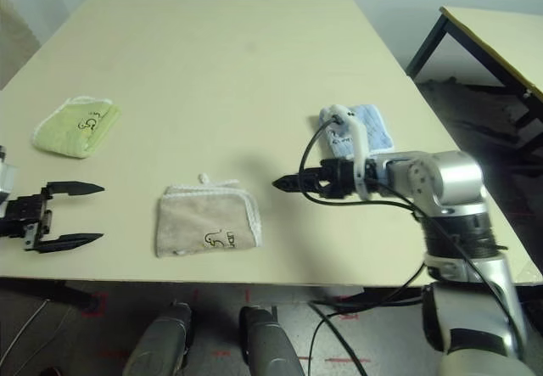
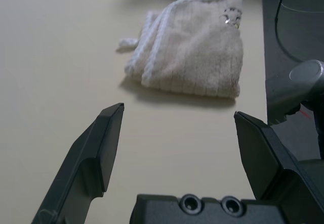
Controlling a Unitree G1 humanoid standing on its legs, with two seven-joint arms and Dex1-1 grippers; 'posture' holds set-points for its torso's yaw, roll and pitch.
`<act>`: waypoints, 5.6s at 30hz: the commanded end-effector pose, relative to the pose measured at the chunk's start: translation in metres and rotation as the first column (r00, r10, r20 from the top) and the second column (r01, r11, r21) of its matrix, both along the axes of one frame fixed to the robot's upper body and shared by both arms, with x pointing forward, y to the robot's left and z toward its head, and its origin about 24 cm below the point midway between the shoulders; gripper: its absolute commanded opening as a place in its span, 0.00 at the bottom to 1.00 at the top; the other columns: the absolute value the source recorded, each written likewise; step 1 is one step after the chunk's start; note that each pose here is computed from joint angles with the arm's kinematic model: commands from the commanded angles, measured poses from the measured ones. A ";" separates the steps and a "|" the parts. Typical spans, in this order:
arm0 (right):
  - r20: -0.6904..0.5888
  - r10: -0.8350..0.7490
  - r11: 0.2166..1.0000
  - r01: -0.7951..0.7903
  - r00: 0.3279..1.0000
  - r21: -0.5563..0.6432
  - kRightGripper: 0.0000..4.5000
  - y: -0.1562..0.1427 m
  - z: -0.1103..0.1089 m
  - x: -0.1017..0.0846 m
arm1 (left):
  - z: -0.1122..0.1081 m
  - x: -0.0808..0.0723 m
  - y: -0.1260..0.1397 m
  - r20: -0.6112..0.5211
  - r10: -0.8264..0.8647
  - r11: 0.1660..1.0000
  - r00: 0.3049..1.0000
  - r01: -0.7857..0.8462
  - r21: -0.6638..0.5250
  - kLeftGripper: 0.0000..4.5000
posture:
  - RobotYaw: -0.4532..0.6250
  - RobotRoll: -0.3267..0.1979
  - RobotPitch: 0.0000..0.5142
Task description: Fold the towel and set it aside.
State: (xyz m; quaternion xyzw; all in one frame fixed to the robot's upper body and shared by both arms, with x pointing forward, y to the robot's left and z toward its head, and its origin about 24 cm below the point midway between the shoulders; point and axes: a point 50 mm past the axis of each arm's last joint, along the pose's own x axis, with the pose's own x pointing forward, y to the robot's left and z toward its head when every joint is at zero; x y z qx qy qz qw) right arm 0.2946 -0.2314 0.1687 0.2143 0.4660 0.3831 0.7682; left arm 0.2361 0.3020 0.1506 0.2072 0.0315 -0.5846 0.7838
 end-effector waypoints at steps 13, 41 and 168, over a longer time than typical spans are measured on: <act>-0.514 -0.145 0.941 0.278 0.846 0.193 1.00 0.020 -0.047 0.018 | 0.002 0.004 -0.018 0.032 -0.033 0.998 0.999 0.031 0.045 0.99 | 0.50 0.62 0.27; -0.326 0.014 0.983 0.048 0.945 0.179 1.00 0.089 -0.077 -0.015 | 0.012 0.009 -0.031 0.051 -0.063 0.997 0.997 0.061 0.046 0.99 | 0.50 0.62 0.27; 0.606 -0.723 0.487 0.867 0.333 0.105 0.99 -0.020 0.121 0.020 | 0.003 0.055 -0.051 -0.008 0.259 0.953 0.966 -0.257 -0.161 1.00 | 0.43 0.62 0.28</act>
